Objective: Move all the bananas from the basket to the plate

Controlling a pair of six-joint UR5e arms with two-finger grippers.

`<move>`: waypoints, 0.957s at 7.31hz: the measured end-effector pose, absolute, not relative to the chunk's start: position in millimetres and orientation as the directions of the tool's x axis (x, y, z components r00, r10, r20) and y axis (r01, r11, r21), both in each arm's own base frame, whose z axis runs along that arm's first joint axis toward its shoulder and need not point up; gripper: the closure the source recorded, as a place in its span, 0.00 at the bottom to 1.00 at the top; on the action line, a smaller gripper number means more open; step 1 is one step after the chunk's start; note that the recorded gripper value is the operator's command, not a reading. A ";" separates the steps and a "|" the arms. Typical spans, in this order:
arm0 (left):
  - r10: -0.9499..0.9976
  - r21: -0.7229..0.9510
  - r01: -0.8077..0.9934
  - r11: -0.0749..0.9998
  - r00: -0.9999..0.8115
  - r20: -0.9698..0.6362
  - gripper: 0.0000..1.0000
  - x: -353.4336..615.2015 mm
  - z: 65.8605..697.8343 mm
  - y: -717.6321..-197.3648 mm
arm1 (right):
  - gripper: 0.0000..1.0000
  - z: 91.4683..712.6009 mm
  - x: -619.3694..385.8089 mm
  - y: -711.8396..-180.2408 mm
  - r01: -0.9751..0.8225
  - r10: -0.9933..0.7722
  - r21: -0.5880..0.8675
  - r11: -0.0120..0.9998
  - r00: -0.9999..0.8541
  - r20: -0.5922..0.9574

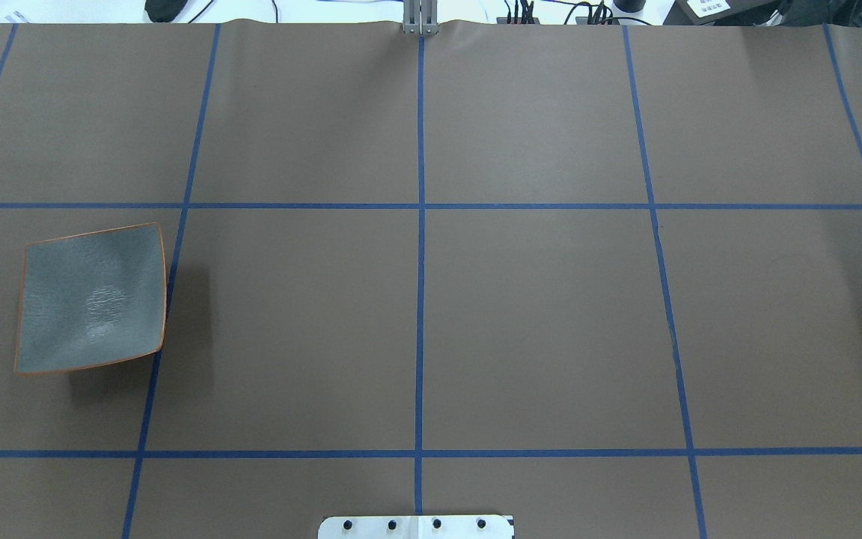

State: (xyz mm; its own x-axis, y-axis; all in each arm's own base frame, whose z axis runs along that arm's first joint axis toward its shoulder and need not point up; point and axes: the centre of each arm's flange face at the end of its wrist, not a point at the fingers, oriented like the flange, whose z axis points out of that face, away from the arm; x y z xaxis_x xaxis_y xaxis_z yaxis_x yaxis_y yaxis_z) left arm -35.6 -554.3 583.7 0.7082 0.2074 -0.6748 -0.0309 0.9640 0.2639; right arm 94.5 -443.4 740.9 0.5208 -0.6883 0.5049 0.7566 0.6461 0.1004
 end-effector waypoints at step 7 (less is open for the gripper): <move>0.220 0.275 -0.030 0.961 0.684 -0.695 0.00 -32.9 583.6 -550.5 | 0.00 780.5 84.1 -435.2 0.778 -0.691 0.076 0.623 0.502 0.521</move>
State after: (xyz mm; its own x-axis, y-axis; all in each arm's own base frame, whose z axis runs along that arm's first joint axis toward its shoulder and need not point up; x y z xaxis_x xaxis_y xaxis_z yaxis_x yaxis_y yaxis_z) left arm -32.9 -550.5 583.6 0.6843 0.2201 -0.6952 -0.0295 0.9610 0.2751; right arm 84.1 -435.2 780.5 0.5018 -0.6908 0.5205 0.7785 0.6230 0.0764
